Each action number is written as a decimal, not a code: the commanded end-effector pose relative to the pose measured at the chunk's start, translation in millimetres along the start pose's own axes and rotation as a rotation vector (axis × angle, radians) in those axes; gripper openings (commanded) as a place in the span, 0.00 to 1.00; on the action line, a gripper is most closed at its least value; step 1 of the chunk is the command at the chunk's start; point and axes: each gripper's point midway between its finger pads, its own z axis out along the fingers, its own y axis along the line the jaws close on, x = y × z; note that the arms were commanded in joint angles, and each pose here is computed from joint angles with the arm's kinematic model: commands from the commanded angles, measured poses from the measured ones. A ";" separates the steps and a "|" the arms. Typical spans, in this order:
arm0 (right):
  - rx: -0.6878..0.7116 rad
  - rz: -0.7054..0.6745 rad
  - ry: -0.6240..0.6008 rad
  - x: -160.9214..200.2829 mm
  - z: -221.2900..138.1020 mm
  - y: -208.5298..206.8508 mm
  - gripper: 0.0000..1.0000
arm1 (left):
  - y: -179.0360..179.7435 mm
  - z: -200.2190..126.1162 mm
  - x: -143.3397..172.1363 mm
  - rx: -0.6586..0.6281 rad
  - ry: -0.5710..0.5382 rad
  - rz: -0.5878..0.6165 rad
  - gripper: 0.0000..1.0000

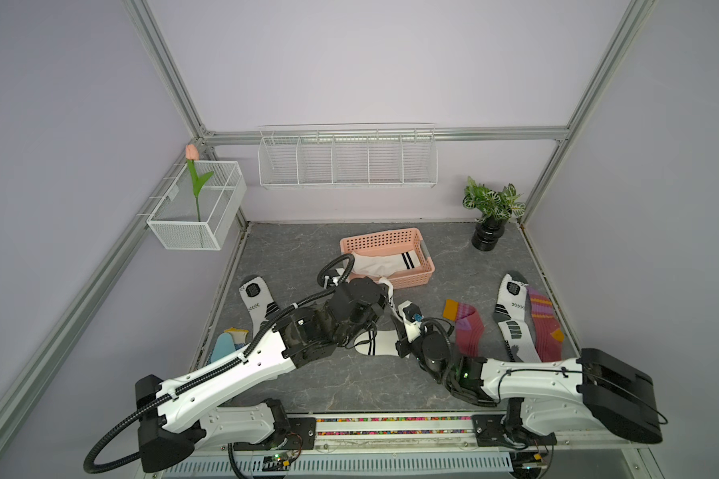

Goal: Place the socks together as a pair
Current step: Flatten out the sock at the center of the board.

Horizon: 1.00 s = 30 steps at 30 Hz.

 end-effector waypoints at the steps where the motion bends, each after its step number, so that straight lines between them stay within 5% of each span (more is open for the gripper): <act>1: -0.055 -0.098 0.039 -11.3 -11.0 2.3 0.07 | 29.0 -8.8 -29.1 -0.071 -0.128 0.134 0.43; 4: -0.131 -0.185 0.124 -6.6 -24.6 4.7 0.07 | 43.3 -16.2 -50.2 -0.093 -0.173 0.310 0.83; 9: -0.277 -0.239 0.363 8.2 -49.5 7.9 0.07 | 49.4 -31.5 -60.1 -0.057 -0.155 0.738 0.96; 17: -0.247 -0.240 0.734 18.1 -61.8 -6.9 0.07 | 59.4 -34.0 -4.5 0.114 0.130 1.143 0.87; 21: -0.213 -0.188 0.911 29.1 -54.7 -18.7 0.07 | 76.7 -18.6 13.9 0.094 0.139 1.284 0.81; 30: -0.222 -0.169 1.116 43.7 -54.8 -30.1 0.07 | 105.5 2.3 46.4 0.295 0.147 1.244 0.78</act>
